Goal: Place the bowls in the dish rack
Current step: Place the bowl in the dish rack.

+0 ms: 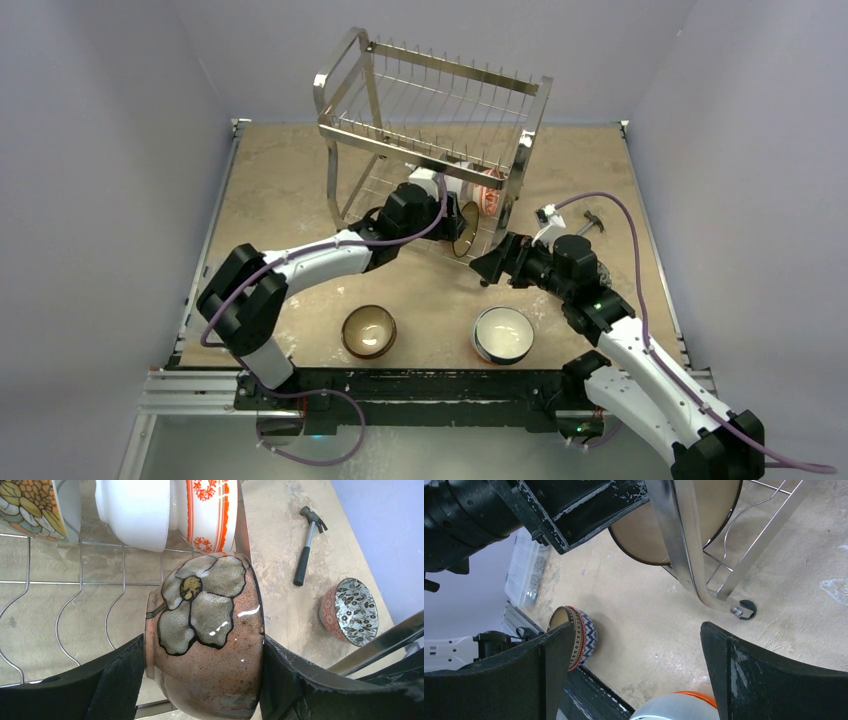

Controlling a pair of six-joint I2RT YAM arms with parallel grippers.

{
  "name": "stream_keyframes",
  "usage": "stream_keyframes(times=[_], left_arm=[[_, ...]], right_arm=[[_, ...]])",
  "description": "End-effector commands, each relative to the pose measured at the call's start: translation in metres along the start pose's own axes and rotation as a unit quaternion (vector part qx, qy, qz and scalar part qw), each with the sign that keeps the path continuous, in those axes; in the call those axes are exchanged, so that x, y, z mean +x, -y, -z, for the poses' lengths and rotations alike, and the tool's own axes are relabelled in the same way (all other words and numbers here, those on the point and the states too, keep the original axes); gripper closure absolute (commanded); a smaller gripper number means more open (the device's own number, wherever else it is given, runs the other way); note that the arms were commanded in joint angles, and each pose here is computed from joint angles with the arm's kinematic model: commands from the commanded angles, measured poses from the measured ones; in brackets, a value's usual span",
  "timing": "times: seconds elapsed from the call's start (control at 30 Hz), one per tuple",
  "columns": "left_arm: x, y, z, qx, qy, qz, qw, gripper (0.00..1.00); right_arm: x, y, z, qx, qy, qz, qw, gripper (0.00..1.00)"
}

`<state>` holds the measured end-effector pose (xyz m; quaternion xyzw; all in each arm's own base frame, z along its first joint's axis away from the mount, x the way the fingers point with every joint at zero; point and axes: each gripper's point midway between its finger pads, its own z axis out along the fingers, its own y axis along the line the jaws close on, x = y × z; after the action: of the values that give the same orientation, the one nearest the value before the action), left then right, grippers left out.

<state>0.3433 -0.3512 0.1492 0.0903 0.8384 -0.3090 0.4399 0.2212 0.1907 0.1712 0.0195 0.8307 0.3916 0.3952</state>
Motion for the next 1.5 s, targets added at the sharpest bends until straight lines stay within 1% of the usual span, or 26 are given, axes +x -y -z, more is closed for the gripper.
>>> stream_keyframes(times=[0.0, 0.13, 0.47, 0.73, 0.77, 0.83, 0.87, 0.93, 1.0, 1.13, 1.33, 1.47], left_arm=[[-0.03, 0.017, 0.009, 0.004, 0.045, -0.045, 0.998, 1.0], [-0.024, 0.022, 0.008, 0.002, 0.042, -0.057, 0.997, 1.0], [-0.009, 0.045, 0.003, -0.014, 0.025, -0.119, 0.992, 1.0], [-0.006, 0.065, 0.004, 0.025, 0.02, -0.104, 0.994, 1.0], [-0.007, 0.067, 0.005, 0.029, 0.021, -0.102, 0.994, 0.99], [-0.007, 0.07, 0.005, 0.036, 0.02, -0.097, 0.994, 0.94], [-0.007, 0.071, 0.005, 0.039, 0.021, -0.095, 0.995, 0.93], [-0.004, 0.072, 0.003, 0.041, 0.018, -0.092, 0.995, 0.95], [-0.002, 0.072, 0.001, 0.041, 0.017, -0.092, 0.995, 0.99], [-0.002, 0.065, 0.0, 0.015, 0.02, -0.098, 0.995, 1.0], [-0.019, 0.046, 0.013, -0.068, 0.053, -0.115, 0.99, 1.0], [-0.021, 0.041, 0.017, -0.09, 0.058, -0.123, 0.987, 1.0]], right_arm=[[-0.018, -0.013, 0.005, -0.009, 0.025, 0.014, 1.0, 0.03], [-0.017, -0.012, 0.005, -0.009, 0.025, 0.015, 1.0, 0.02], [-0.021, -0.009, 0.01, 0.005, 0.035, 0.015, 0.999, 0.03], [-0.027, -0.005, 0.02, 0.028, 0.054, 0.011, 0.998, 0.04], [-0.028, -0.004, 0.022, 0.031, 0.057, 0.01, 0.998, 0.04], [-0.03, -0.004, 0.025, 0.034, 0.064, 0.009, 0.997, 0.04], [-0.031, -0.003, 0.026, 0.038, 0.067, 0.008, 0.997, 0.04], [-0.032, -0.003, 0.029, 0.041, 0.072, 0.006, 0.997, 0.04], [-0.033, -0.002, 0.03, 0.044, 0.075, 0.004, 0.996, 0.04], [-0.034, -0.001, 0.032, 0.047, 0.078, 0.004, 0.996, 0.04], [-0.033, 0.0, 0.03, 0.048, 0.076, 0.003, 0.996, 0.04], [-0.032, 0.0, 0.029, 0.047, 0.074, 0.003, 0.996, 0.04]])
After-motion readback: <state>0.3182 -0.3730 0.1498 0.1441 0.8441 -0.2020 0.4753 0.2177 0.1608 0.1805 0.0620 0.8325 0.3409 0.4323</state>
